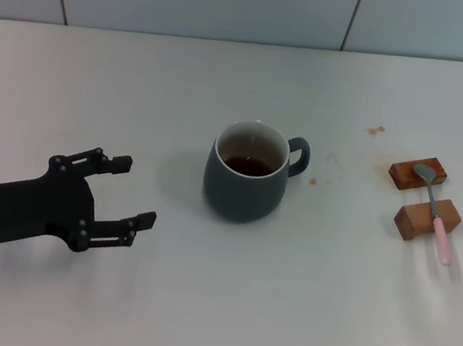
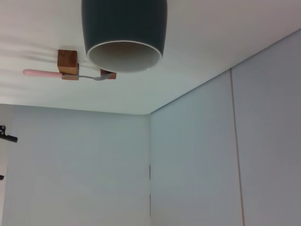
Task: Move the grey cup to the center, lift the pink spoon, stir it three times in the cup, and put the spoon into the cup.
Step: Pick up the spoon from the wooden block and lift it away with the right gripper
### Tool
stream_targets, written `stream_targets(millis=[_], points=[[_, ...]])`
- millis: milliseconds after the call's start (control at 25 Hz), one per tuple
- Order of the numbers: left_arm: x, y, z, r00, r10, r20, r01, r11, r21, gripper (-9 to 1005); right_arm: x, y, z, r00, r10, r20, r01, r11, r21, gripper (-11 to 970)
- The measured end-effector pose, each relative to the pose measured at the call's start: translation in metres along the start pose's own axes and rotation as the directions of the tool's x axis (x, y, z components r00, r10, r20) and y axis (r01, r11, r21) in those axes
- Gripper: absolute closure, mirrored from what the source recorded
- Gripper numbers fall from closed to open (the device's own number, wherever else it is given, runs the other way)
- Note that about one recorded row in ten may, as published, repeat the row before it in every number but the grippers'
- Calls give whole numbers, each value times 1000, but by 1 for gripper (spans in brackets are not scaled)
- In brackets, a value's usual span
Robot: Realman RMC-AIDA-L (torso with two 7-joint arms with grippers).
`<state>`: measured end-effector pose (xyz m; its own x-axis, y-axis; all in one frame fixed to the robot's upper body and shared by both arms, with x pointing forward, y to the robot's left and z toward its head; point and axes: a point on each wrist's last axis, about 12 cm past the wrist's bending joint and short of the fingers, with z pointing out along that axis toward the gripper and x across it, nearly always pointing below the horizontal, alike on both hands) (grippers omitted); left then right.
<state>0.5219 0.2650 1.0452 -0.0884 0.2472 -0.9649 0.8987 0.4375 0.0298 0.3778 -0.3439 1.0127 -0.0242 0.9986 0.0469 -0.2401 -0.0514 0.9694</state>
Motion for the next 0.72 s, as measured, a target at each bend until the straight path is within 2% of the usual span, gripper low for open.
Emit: stream_targets(millis=[200,720], points=[[-1,1,1,1000,2,-4,-2,1000,3,139,4,-6,-6,1000,29,12,-29,998,52,129],[-1,2,2,1000,-2,-8,2,1000,-2,143,18,-24,-6,999,50,-10,-48,983,176,129]])
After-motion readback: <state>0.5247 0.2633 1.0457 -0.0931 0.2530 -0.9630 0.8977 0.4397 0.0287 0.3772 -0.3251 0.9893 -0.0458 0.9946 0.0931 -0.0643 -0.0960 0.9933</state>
